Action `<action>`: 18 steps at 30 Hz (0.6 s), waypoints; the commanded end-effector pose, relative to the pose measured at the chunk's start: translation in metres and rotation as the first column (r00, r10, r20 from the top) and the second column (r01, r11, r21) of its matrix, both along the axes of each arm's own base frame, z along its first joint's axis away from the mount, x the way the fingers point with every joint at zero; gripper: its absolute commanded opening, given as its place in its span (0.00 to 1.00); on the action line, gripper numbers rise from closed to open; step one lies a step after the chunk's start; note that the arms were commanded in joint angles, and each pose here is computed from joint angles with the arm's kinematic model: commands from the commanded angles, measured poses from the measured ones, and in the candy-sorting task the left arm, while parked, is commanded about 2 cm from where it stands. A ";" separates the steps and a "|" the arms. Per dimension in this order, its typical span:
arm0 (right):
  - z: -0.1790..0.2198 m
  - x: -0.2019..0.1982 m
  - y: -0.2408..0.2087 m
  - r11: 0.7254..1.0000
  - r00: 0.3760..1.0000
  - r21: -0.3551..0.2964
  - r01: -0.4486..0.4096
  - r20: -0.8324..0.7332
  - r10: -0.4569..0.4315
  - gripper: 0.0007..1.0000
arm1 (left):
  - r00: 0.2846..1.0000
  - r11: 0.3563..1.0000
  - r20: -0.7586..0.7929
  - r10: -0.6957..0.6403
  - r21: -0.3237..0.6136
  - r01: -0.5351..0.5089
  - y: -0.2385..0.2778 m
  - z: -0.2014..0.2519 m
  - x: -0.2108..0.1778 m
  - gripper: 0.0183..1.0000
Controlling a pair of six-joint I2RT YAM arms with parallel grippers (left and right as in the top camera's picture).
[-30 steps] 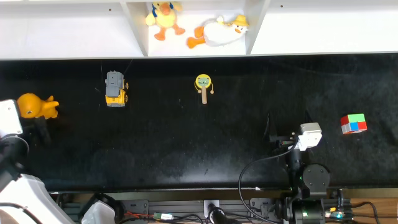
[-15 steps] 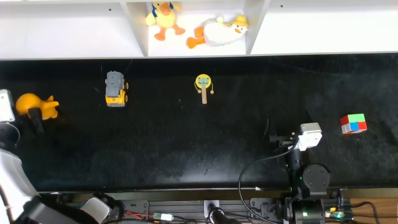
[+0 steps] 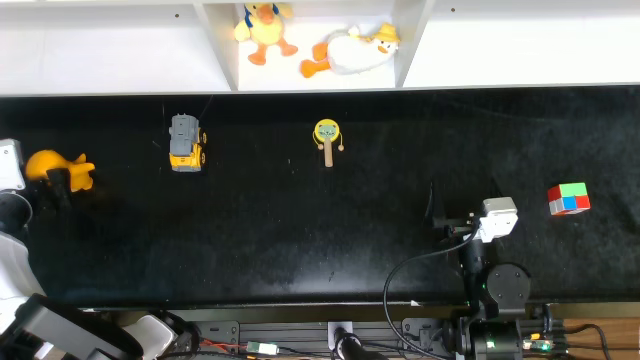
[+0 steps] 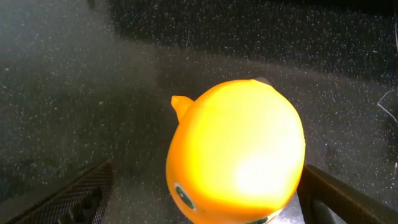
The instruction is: Store Toys
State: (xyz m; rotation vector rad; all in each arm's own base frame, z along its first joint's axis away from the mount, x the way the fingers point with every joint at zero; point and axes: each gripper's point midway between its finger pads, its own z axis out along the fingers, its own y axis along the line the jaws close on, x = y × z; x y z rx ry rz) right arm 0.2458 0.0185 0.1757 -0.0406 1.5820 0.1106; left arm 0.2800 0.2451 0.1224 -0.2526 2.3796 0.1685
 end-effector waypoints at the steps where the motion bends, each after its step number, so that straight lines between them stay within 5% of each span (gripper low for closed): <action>1: -0.003 0.000 -0.001 1.000 1.000 0.004 0.002 0.001 -0.002 0.99 | 0.998 0.998 0.019 -0.067 0.021 0.067 -0.002 0.005 0.011 0.95; 7: -0.003 0.000 -0.001 1.000 1.000 0.004 0.002 0.001 -0.002 1.00 | 0.995 0.994 0.028 -0.097 0.044 0.095 -0.005 0.007 0.020 0.89; 14: -0.003 0.000 -0.001 1.000 1.000 0.004 0.001 0.001 -0.001 1.00 | 0.995 0.994 0.032 -0.097 0.049 0.096 -0.004 0.008 0.021 0.30; 18: -0.003 0.000 -0.001 1.000 1.000 0.004 0.001 0.001 -0.001 1.00 | 0.993 0.993 0.047 -0.110 0.041 0.108 -0.009 0.011 0.021 0.14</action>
